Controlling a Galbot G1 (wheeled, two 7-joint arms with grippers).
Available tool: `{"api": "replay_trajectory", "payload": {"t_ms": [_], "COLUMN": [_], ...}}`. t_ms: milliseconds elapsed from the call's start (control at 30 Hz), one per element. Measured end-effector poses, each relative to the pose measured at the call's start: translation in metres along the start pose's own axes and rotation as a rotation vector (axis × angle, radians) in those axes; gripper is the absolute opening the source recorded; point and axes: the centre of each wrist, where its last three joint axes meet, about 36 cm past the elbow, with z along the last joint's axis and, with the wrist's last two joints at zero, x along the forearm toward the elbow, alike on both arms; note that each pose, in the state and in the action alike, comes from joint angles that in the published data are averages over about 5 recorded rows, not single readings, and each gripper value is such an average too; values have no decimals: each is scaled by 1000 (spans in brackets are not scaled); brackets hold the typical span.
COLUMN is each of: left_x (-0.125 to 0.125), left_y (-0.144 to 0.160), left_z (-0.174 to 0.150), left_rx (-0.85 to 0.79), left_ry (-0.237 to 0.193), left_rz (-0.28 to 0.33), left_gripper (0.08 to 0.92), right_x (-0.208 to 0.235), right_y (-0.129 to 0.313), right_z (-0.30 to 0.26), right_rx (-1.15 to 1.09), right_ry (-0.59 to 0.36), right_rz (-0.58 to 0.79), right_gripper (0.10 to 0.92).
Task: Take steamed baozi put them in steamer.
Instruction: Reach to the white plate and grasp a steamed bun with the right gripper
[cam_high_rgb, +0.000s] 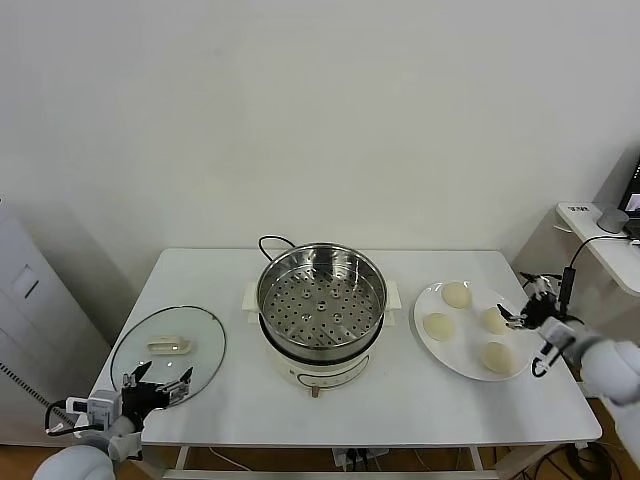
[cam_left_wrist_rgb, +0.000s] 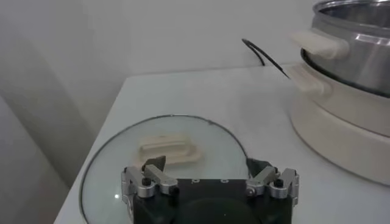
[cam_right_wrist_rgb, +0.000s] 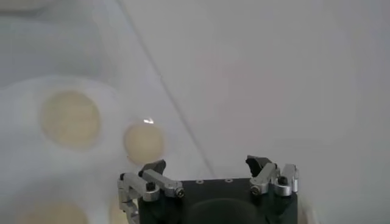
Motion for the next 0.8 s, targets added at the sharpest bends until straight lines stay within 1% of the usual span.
{"api": "replay_trajectory", "payload": {"t_ms": [200, 433, 600, 800], "left_x": [-1, -3, -3, -4], "left_y": [-2, -4, -5, -6], "left_z": [-2, -5, -6, -7], "left_rx": [-4, -7, -6, -4], "left_ry": [-3, -6, -8, -8], "left_rz": [4, 10, 16, 21], "left_gripper": [823, 823, 823, 823], "right_x": [-29, -64, -89, -112], "right_y": [-45, -84, -103, -113], "right_z": [-13, -30, -42, -50], "right_rx": [61, 135, 188, 233], "right_ry": [0, 26, 57, 93], "right_rz": [-185, -362, -448, -503], "right_gripper": [823, 823, 823, 823]}}
